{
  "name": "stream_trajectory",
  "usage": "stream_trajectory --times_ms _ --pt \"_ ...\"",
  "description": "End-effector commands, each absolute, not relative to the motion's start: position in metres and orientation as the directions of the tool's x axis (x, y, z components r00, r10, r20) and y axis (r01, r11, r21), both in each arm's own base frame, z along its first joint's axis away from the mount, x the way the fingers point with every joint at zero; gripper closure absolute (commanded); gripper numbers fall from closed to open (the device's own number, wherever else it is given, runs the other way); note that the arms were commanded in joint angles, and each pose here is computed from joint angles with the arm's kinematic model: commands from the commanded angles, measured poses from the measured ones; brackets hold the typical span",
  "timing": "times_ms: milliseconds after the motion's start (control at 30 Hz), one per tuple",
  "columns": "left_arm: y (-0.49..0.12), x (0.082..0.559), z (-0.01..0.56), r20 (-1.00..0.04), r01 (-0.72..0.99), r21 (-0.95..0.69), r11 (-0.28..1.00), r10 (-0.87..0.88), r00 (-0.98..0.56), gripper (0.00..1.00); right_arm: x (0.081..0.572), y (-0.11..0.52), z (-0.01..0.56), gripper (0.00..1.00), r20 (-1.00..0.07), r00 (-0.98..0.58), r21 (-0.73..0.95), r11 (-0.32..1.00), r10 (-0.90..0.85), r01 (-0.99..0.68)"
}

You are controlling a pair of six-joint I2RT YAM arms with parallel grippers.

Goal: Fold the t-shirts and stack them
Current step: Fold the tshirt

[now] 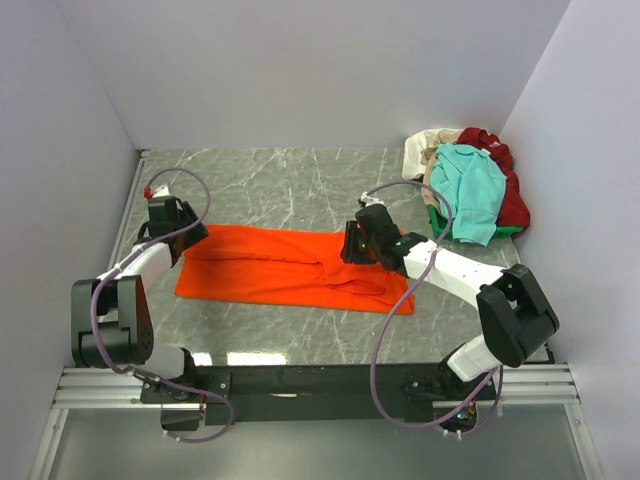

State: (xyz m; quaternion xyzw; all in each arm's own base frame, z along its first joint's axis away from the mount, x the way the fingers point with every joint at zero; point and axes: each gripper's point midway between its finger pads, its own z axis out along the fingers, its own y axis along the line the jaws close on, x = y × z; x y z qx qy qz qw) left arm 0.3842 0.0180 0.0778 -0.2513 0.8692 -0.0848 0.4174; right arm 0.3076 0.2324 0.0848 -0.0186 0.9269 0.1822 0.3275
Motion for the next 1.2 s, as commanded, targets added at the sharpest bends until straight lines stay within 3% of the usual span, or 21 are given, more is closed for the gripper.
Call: stream_trajectory --times_ms 0,233,567,1167 --pt "-0.004 0.404 0.100 -0.723 -0.271 -0.397 0.877 -0.481 -0.496 0.50 0.308 0.236 0.083 0.55 -0.620 -0.780 0.341 0.924 0.084 -0.172" --pt "-0.027 0.415 0.081 -0.687 -0.253 -0.407 0.878 -0.476 -0.549 0.50 0.283 0.233 0.055 0.55 -0.556 -0.826 0.380 0.912 0.089 -0.158" --pt "-0.030 0.383 0.046 -0.612 -0.319 -0.421 0.849 -0.526 -0.591 0.51 0.281 0.238 0.049 0.55 -0.538 -0.839 0.399 0.902 0.087 -0.163" --pt "-0.030 0.344 0.051 -0.627 -0.338 -0.397 0.853 -0.521 -0.579 0.51 0.285 0.243 0.041 0.55 -0.528 -0.846 0.404 0.900 0.082 -0.165"
